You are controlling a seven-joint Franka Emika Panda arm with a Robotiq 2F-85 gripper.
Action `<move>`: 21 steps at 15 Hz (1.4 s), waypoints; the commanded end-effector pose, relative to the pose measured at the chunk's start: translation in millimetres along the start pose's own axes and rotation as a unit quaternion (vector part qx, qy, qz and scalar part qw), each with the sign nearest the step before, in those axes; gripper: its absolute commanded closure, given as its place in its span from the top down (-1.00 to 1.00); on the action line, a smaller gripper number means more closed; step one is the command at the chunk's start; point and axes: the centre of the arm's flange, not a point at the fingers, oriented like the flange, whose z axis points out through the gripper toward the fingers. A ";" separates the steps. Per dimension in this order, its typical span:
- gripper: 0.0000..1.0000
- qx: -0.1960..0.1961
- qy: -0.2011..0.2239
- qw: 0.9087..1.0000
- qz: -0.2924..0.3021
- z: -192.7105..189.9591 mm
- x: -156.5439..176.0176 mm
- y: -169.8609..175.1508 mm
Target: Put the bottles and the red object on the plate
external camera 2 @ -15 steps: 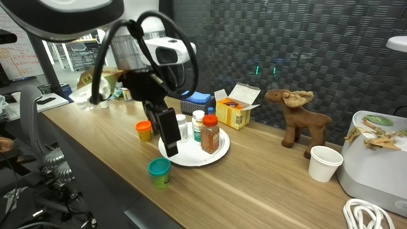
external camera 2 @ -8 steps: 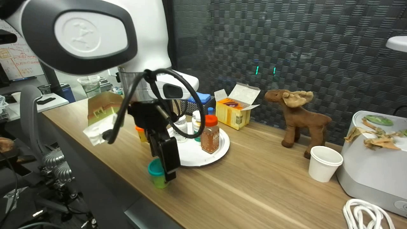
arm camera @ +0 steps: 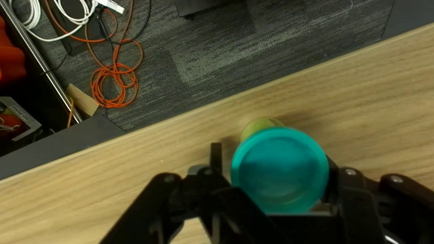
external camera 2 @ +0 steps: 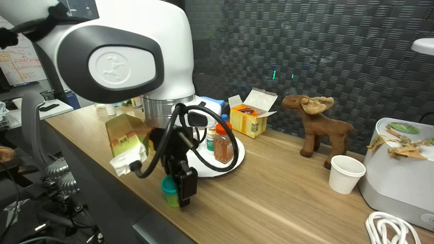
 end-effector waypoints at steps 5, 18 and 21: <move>-0.57 -0.007 0.022 1.000 0.009 -25.6 -2.4 -2.8; -0.57 -0.025 0.093 0.991 -0.088 -58.5 61.8 -63.3; -0.57 -0.019 0.079 0.992 -0.099 -35.9 76.3 -58.4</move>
